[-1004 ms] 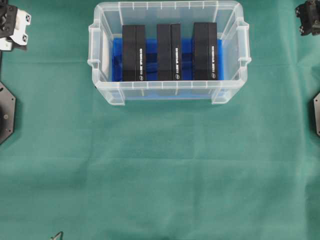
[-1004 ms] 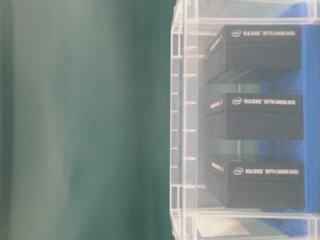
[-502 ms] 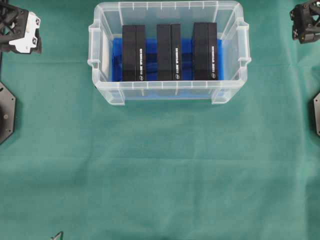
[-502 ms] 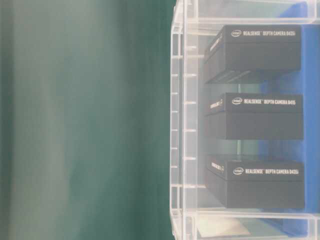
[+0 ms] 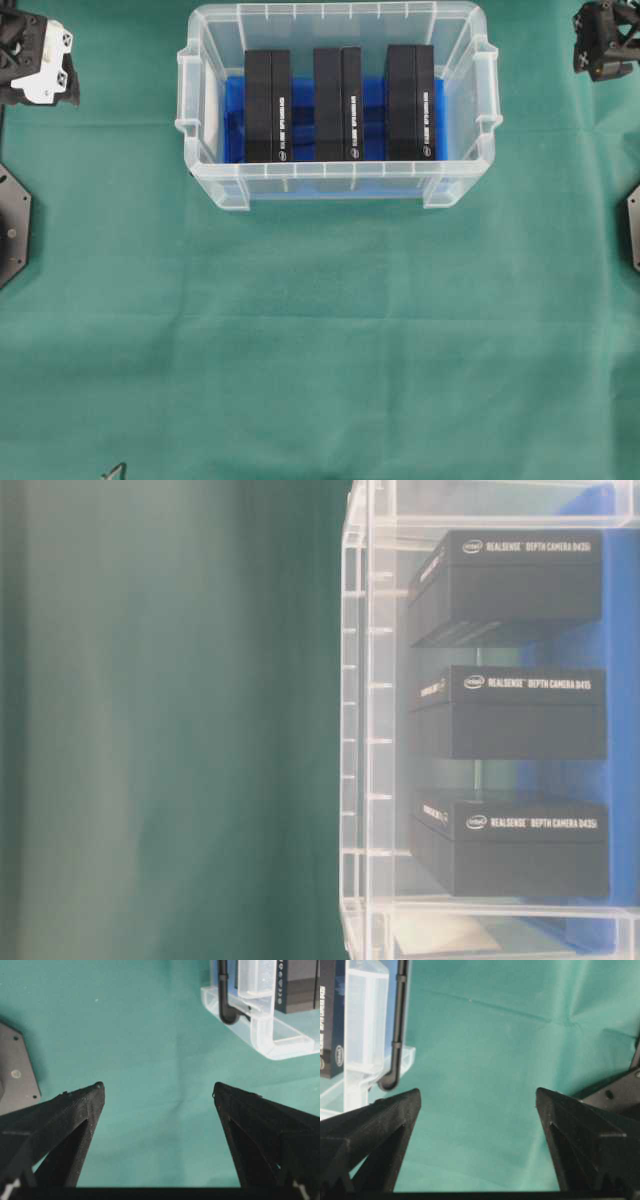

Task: Take the box out of the case with both arms.
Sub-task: 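Raise both arms and move grippers over the bin, then open both grippers above the left and right black boxes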

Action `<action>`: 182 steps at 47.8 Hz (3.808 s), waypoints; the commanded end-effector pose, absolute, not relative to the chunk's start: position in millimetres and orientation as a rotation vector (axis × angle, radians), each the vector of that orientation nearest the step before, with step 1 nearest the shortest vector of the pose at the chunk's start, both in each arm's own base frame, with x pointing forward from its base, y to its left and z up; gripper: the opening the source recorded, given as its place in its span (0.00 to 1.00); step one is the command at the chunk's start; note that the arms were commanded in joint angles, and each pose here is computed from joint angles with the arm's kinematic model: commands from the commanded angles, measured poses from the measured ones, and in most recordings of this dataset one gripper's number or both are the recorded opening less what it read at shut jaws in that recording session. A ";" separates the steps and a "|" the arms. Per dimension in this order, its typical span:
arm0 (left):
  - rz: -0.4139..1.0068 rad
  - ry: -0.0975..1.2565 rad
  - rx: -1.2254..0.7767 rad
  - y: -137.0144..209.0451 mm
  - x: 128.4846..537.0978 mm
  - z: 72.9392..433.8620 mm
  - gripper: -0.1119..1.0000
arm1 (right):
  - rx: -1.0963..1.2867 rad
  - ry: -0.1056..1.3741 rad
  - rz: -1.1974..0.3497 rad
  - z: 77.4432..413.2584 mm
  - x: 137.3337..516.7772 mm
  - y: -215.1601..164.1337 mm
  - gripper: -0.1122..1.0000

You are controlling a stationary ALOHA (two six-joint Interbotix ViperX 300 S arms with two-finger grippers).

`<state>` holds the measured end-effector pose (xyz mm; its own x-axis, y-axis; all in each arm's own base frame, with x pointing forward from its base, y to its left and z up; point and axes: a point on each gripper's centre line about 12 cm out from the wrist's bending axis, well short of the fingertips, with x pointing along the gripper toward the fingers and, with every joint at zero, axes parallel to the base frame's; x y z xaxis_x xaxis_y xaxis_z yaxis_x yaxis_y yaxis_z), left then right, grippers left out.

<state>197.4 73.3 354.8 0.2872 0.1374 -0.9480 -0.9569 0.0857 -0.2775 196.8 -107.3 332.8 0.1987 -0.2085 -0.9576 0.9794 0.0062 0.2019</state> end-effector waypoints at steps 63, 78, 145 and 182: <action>1.115 1.096 -1.154 117.9 364.4 353.0 0.85 | 1.125 0.928 -1.045 327.8 365.3 -140.6 0.96; 1.118 1.104 -1.151 121.2 375.0 345.8 0.85 | 1.126 0.923 -1.043 328.4 370.5 -142.5 0.96; 1.072 1.074 -1.129 128.8 398.4 327.1 0.85 | 1.130 0.934 -1.047 327.7 370.4 -141.9 0.96; 1.066 1.074 -1.123 130.2 398.4 327.2 0.85 | 1.129 0.939 -1.048 327.6 369.9 -141.8 0.96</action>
